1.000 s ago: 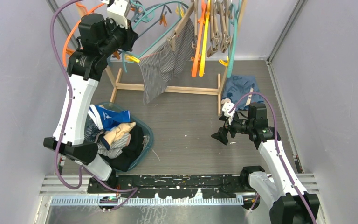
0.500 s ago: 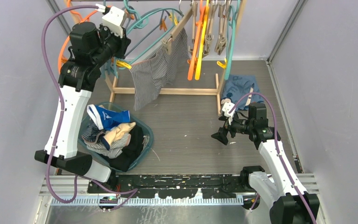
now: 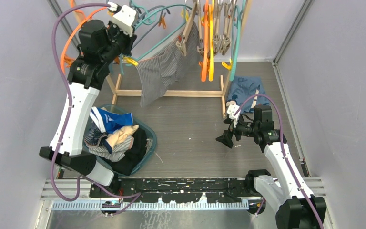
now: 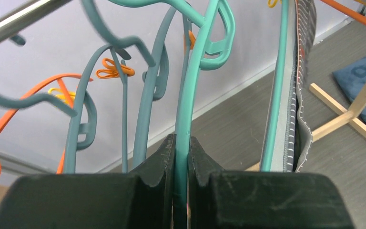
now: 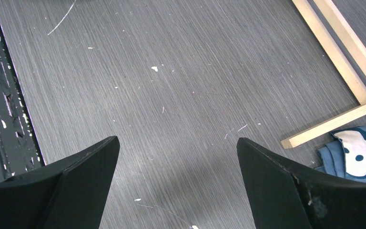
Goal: Remove the underwear clipped to the hanger
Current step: Pick up the hanger from the clothesline.
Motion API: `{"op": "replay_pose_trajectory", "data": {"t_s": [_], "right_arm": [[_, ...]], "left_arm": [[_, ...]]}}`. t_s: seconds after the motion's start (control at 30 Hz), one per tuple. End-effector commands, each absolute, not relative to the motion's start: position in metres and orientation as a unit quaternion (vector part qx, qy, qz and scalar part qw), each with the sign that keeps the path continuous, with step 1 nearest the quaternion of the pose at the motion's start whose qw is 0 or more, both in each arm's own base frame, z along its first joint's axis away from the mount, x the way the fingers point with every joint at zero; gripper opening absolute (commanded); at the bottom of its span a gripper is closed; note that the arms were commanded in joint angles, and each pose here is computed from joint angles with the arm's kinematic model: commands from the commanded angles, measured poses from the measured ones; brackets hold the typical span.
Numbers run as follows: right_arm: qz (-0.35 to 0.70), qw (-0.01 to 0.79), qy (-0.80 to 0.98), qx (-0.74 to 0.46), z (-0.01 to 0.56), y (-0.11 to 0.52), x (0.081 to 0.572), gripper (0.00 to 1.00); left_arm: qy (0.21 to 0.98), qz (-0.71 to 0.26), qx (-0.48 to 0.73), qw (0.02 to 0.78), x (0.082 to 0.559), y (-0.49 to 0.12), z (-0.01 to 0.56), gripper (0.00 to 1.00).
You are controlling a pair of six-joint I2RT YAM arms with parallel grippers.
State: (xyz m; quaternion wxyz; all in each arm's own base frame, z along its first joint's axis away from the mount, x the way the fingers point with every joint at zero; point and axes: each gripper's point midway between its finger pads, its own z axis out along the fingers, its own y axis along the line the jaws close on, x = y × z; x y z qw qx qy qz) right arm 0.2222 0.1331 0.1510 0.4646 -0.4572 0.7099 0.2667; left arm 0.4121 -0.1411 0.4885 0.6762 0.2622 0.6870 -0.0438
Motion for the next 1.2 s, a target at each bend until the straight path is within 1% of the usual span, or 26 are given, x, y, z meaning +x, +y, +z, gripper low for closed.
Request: {"op": "replay_pose_trajectory", "data": {"t_s": [0.0, 0.1, 0.23, 0.4, 0.6, 0.9, 1.17], "right_arm": [[0.264, 0.478, 0.697, -0.465, 0.158, 0.134, 0.226, 1.0], [0.264, 0.476, 0.699, -0.464, 0.157, 0.134, 0.226, 1.0], [0.262, 0.476, 0.699, -0.465, 0.156, 0.134, 0.226, 1.0], [0.262, 0.474, 0.7, -0.465, 0.154, 0.133, 0.226, 1.0], [0.262, 0.471, 0.703, -0.464, 0.152, 0.133, 0.227, 1.0], [0.261, 0.47, 0.704, -0.464, 0.15, 0.133, 0.227, 1.0], [0.262, 0.469, 0.704, -0.464, 0.15, 0.133, 0.226, 1.0]], "left_arm": [[0.554, -0.002, 0.261, 0.79, 0.41, -0.157, 0.575, 0.0], [0.545, 0.056, 0.277, 0.789, 0.414, -0.168, 0.564, 0.0], [0.55, 0.097, 0.242, 0.794, 0.417, -0.163, 0.554, 0.0], [0.554, 0.108, 0.179, 0.806, 0.417, -0.145, 0.552, 0.0], [0.525, 0.11, 0.105, 0.837, 0.415, -0.129, 0.56, 0.0], [0.511, 0.109, 0.08, 0.849, 0.404, -0.122, 0.556, 0.0], [0.5, 0.118, 0.082, 0.854, 0.398, -0.119, 0.552, 0.0]]}}
